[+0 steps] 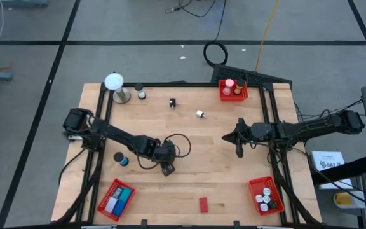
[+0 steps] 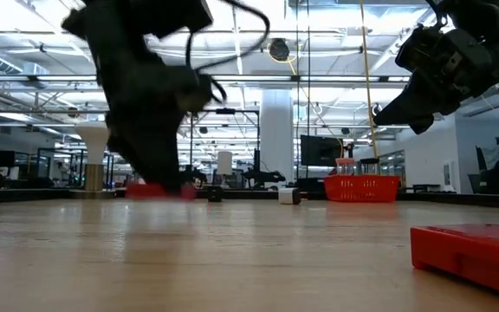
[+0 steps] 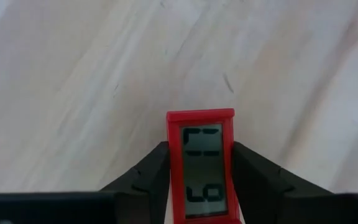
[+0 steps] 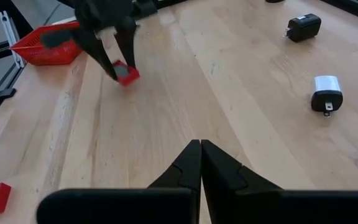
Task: Pick & Place Office items
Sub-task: Put the top red digital clock into the bottom left red basket
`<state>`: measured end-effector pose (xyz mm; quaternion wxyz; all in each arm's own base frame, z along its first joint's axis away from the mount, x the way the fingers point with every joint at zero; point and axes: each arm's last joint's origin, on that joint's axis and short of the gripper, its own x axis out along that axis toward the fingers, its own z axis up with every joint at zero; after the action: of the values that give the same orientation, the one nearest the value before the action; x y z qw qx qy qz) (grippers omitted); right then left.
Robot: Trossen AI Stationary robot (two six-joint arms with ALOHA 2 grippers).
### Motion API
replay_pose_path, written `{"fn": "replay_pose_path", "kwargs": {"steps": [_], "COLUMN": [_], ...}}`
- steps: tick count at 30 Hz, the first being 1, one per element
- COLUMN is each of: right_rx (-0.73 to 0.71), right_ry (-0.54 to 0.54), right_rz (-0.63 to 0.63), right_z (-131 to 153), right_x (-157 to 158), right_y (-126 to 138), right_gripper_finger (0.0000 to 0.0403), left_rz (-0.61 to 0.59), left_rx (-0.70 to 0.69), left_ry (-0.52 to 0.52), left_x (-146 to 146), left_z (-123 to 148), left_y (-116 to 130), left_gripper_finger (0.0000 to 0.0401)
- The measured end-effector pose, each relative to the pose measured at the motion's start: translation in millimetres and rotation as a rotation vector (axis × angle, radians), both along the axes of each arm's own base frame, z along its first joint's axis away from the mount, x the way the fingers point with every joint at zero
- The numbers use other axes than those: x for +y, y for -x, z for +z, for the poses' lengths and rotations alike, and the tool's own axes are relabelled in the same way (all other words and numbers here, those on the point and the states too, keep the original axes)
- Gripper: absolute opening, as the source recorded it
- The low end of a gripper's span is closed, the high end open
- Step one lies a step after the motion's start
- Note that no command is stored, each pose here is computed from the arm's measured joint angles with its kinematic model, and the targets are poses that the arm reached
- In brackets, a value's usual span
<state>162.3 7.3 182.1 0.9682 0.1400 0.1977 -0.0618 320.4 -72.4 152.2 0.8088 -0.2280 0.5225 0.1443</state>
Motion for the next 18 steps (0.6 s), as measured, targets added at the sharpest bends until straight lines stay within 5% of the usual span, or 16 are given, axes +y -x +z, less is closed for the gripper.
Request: {"fn": "replay_pose_path", "kwargs": {"steps": [11, 18], "right_rx": [-0.003, -0.003], "right_ry": [0.001, 0.000], "right_rz": [-0.001, -0.004], "right_z": [0.2, 0.3], "right_x": [0.0, -0.1], "right_y": [-0.1, -0.1], "right_gripper_finger": [0.0001, 0.0001], "left_rz": [0.142, 0.209], "left_rx": [-0.085, -0.037], "left_ry": [0.100, 0.227], "left_x": [-36.3, -93.4], "left_z": [87.9, 99.2], "left_y": [72.6, 130.6], "left_gripper_finger": [0.0146, 0.0146]}}
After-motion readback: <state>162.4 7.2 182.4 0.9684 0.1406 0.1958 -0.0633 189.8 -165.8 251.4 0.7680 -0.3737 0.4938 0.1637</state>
